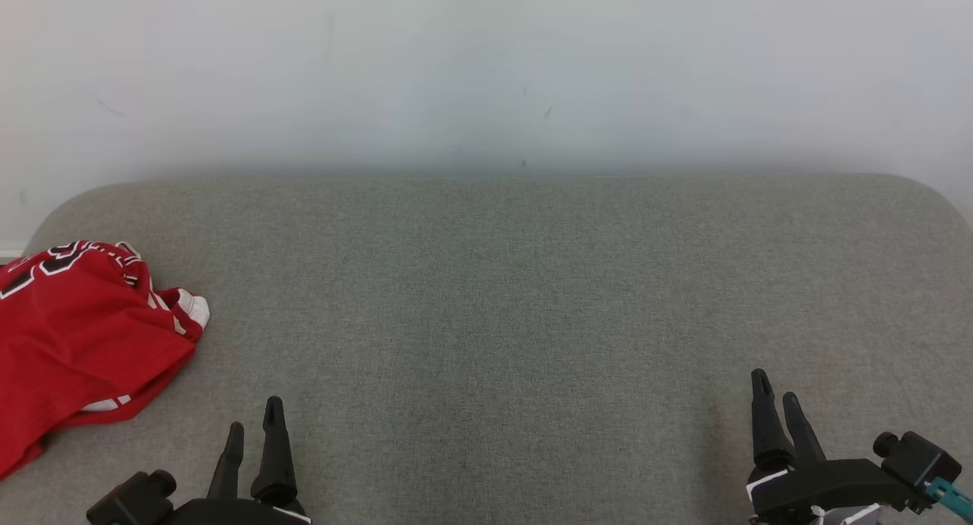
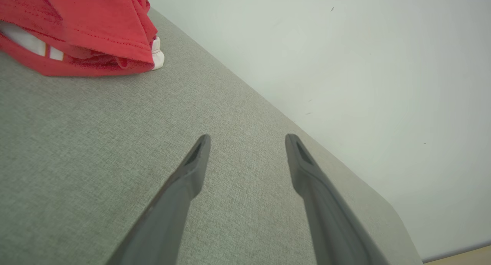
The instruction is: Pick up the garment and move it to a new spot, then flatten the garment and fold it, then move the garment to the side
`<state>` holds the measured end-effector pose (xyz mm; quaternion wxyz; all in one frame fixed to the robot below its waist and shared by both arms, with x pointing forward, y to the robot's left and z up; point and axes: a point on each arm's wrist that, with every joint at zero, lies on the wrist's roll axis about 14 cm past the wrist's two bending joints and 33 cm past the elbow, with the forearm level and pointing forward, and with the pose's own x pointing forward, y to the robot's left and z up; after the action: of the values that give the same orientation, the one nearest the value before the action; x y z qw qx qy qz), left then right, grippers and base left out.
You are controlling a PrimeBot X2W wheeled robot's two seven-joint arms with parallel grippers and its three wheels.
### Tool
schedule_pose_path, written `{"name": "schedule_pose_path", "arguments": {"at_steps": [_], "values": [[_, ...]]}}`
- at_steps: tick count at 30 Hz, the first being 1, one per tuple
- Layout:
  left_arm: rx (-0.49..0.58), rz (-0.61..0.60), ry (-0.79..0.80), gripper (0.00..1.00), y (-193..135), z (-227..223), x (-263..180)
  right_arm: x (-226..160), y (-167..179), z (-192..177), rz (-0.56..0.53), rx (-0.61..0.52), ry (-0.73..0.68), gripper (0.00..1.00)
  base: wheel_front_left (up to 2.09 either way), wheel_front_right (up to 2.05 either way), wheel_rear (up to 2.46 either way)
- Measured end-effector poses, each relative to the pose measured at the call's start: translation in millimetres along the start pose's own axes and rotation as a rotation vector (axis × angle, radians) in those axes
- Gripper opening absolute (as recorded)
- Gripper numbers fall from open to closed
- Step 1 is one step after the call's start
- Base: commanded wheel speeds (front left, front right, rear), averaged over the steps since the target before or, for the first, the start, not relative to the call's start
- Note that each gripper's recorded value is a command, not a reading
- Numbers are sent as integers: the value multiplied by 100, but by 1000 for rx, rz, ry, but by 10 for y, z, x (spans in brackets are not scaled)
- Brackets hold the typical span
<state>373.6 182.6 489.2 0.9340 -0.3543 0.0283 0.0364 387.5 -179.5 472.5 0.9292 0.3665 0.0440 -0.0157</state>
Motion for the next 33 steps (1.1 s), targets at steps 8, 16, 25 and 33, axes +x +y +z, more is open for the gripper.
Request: {"name": "schedule_pose_path", "arguments": {"at_steps": [8, 16, 25, 33], "values": [[128, -17, -9, 100, -49, -7, -5, 13, 20, -21, 12, -122, 20, 100, 0, 0, 0], [235, -23, -9, 100, -54, -41, -20, 21, 71, -1, 32, -203, 16, 100, 0, 0, 0], [340, -33, -27, 100, -72, -31, -32, 30, 120, -4, 55, -301, 9, 100, 0, 0, 0], [408, -56, -33, 100, -96, -53, -40, 41, 147, -48, 70, -366, 18, 100, 0, 0, 0]]}}
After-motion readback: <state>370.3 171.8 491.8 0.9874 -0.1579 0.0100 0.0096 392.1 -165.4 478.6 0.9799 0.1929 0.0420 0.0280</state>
